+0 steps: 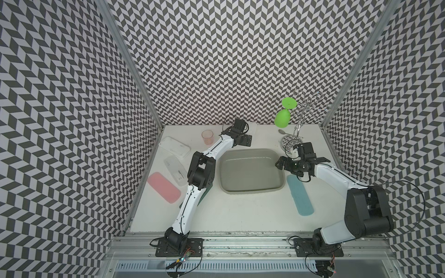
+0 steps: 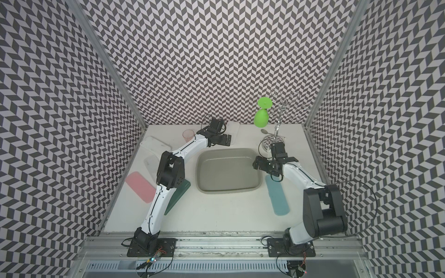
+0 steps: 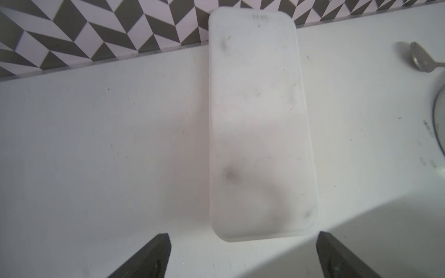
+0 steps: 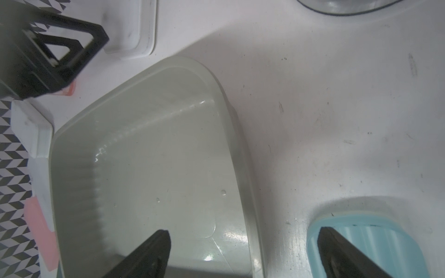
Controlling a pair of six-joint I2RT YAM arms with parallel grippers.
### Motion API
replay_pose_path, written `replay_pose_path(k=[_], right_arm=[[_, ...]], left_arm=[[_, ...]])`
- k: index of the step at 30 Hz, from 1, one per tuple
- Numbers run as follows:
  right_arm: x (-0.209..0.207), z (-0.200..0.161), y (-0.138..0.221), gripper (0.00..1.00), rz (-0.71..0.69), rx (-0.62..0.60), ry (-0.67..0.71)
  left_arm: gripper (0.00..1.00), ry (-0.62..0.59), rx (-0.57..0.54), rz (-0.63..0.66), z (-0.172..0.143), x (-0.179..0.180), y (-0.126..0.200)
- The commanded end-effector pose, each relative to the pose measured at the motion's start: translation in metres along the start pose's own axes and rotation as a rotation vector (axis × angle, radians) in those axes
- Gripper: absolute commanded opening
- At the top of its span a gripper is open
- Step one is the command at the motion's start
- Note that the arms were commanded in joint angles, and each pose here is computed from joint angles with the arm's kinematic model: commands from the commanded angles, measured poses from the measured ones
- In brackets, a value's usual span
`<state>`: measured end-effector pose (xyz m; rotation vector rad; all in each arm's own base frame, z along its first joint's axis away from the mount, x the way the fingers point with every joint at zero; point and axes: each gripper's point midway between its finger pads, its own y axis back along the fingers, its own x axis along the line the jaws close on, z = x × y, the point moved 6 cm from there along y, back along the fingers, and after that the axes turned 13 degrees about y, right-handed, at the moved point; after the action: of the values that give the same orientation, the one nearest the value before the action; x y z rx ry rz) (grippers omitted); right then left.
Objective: Put the pencil case into the storage box
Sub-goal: Pick up the pencil case from the center of the board.
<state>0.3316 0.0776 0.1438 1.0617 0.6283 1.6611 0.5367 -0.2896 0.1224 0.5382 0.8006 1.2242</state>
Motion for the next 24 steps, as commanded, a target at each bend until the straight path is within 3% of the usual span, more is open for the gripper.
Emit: replay_pose_path(k=[1,10,19,24], right_arm=[[0.005,0.006,0.01,1.0,0.036,-0.065,-0.004],[0.004,0.003,0.008,1.0,0.037,-0.065,-0.005],[0.006,0.003,0.013,1.0,0.044,-0.082,-0.012],[0.005,-0.001,0.016,1.0,0.039,-0.088,-0.015]], left_arm=[[1.0,0.021,-0.119,-0.032,0.022,-0.011,0.006],[1.0,-0.029,-0.184,-0.116,0.024,-0.049,0.0],[1.0,-0.077,-0.24,-0.04,0.024,-0.046,-0.019],[1.0,-0.067,-0.227,0.049,0.022,-0.028,-0.026]])
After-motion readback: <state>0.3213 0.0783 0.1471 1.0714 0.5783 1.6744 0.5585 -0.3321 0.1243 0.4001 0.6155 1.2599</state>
